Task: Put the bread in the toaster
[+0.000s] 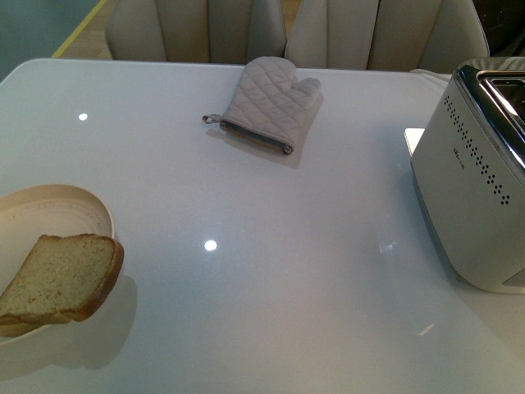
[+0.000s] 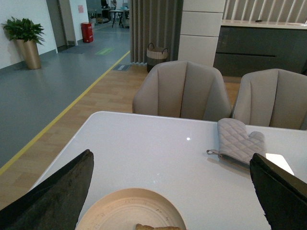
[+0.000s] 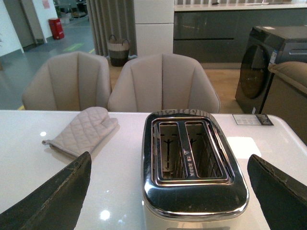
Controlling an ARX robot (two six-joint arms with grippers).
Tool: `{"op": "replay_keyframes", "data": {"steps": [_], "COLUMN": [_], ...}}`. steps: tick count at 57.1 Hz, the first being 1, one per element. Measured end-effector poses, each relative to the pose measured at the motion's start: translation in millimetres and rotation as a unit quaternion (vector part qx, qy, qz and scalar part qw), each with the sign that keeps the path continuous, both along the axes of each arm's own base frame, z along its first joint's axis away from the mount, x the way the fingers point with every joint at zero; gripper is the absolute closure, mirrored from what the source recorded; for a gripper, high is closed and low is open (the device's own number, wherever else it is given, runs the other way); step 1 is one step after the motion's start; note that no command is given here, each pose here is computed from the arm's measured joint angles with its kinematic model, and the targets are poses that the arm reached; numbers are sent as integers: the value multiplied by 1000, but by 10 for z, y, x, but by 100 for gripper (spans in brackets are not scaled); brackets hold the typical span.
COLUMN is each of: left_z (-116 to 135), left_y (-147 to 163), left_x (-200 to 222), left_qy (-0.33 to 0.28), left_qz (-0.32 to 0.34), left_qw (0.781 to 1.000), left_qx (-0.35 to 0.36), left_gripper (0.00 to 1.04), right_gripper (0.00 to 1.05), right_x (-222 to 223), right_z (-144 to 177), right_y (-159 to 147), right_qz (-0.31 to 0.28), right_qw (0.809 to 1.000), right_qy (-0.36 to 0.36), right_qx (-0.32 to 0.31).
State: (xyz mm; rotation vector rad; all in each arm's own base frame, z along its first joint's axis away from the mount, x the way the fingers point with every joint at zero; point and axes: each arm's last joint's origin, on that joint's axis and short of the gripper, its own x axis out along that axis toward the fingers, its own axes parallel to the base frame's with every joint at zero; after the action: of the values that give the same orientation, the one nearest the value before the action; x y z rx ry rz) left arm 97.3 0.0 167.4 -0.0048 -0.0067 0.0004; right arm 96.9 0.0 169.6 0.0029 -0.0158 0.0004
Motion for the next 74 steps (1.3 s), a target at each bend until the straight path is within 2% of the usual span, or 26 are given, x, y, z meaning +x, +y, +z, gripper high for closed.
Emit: {"op": "replay_keyframes", "data": {"steps": [36,37,39,43,46,50,61,74], "left_z": [-1,-11,-4,2,-27,-27,12,-244], "left_y": [0,0,-2,9,22,36,168,631], "left_x": [0,4,2,20,40,81,345,928], "left_qy": [0,16,91,229,270,282,270,270], "left_qz": [0,-6,-25,-28,-23,-22,-10,64], "left_qw": [1000,1000,995,971,959,955,958,958], "left_qx": [0,-5,-28,-64,-79,-87,-93,-71], "left_gripper": [7,7,7,7,7,7,7,7], "right_gripper": [9,9,9,9,9,9,9,9], "right_x": [0,0,0,0,0,0,0,0], "right_z": [0,0,0,0,0,0,0,0], "right_y": [0,0,0,0,0,0,0,0], "right_qz": [0,0,-1,0,0,0,0,0], "right_qw": [1000,1000,1000,1000,1000,1000,1000,1000], "right_qy": [0,0,0,0,0,0,0,0], "right_qx": [0,0,0,0,0,0,0,0]}}
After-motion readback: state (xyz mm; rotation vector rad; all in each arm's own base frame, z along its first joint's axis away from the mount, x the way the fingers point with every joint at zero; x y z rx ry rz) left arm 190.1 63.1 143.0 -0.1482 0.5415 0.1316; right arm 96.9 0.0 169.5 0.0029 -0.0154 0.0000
